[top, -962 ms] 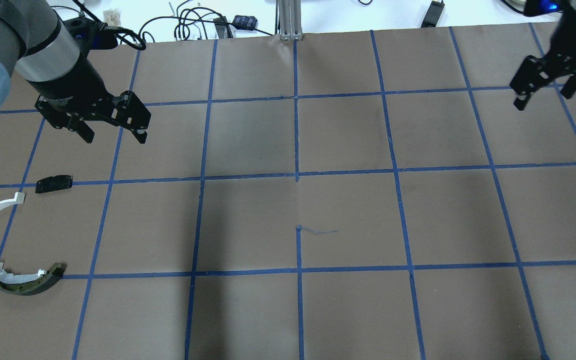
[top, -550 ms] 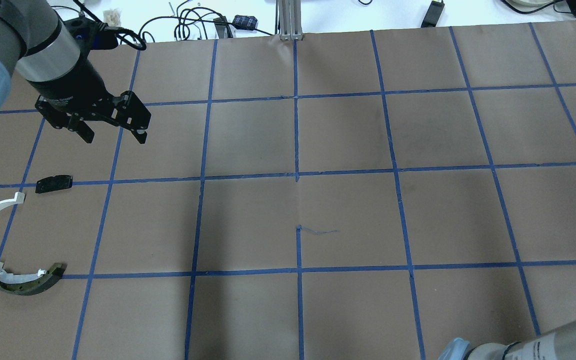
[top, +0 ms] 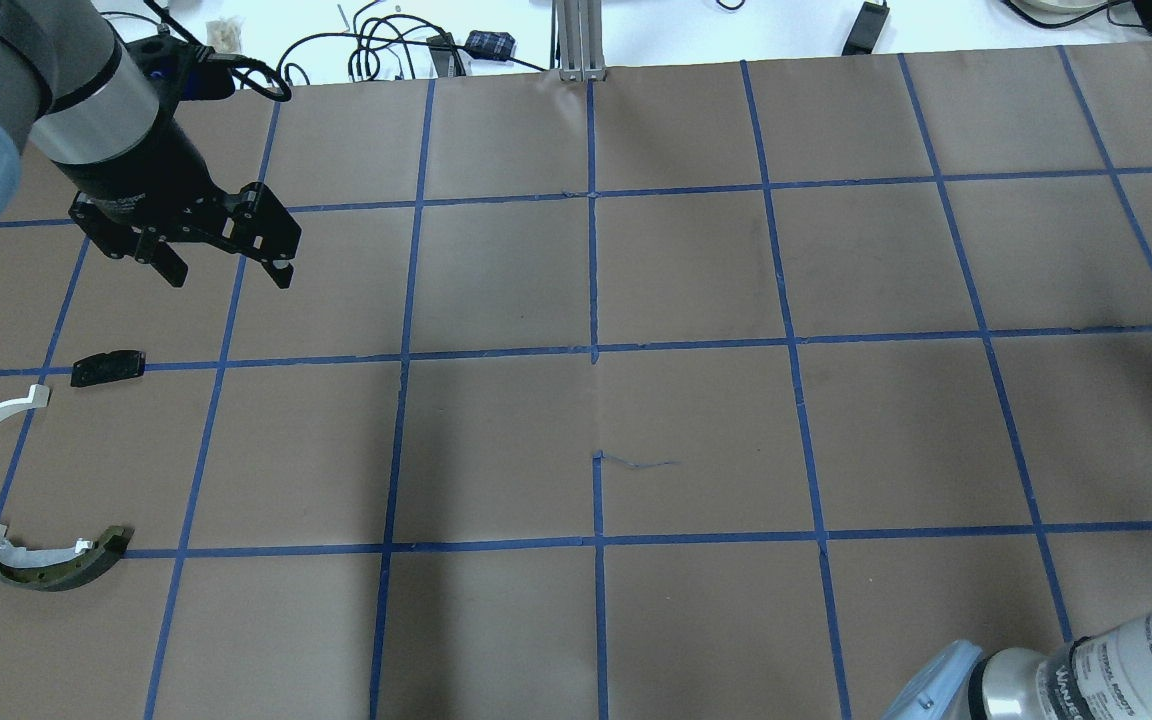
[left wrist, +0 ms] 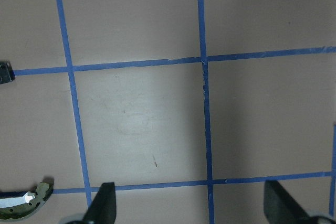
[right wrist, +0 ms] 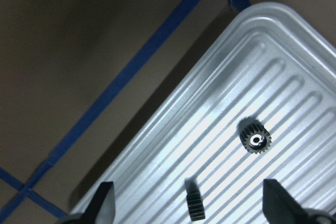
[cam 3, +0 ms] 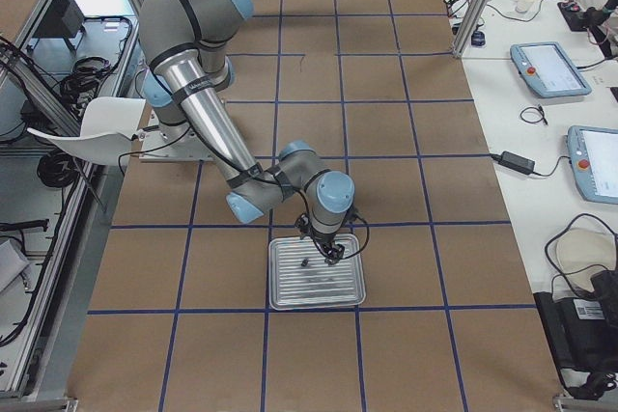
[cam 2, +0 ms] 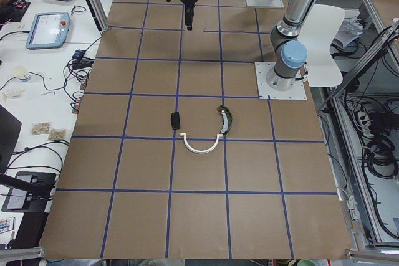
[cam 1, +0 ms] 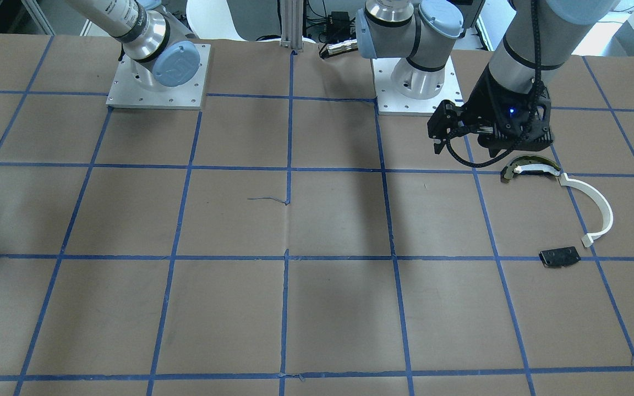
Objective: Place bearing gear from tray to pile
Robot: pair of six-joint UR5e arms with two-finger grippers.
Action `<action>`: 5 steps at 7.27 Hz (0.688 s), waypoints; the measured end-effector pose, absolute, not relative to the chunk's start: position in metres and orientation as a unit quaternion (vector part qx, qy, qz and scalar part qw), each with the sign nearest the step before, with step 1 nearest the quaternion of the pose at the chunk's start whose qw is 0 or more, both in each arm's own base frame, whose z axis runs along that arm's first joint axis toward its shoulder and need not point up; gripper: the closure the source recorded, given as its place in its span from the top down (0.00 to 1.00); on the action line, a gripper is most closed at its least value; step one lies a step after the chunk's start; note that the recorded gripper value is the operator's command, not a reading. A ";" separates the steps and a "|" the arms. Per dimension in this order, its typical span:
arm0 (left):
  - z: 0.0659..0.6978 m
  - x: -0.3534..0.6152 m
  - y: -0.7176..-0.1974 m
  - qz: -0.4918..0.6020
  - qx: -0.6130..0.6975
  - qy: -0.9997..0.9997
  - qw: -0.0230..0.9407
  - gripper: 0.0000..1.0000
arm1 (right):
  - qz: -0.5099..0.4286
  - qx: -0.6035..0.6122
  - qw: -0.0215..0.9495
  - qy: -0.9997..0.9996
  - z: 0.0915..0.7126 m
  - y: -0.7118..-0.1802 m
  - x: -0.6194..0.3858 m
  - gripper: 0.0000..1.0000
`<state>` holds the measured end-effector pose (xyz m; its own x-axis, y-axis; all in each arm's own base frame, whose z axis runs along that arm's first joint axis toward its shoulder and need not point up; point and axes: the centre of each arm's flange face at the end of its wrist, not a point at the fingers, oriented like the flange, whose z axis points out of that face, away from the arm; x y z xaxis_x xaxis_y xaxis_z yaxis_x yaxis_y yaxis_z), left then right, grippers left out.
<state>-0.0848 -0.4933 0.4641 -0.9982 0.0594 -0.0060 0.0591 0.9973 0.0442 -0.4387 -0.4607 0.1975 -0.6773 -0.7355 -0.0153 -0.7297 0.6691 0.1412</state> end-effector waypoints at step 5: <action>0.464 -0.085 -0.494 0.023 0.030 0.999 0.004 1.00 | -0.069 0.422 0.008 -0.904 0.172 -0.437 -0.459 0.35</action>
<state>-0.0848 -0.4936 0.4635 -0.9982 0.0594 -0.0058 0.0591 0.9972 0.0453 -0.4593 -0.4367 0.1719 -0.6439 -0.7638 -0.0446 -0.7617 0.6343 0.1320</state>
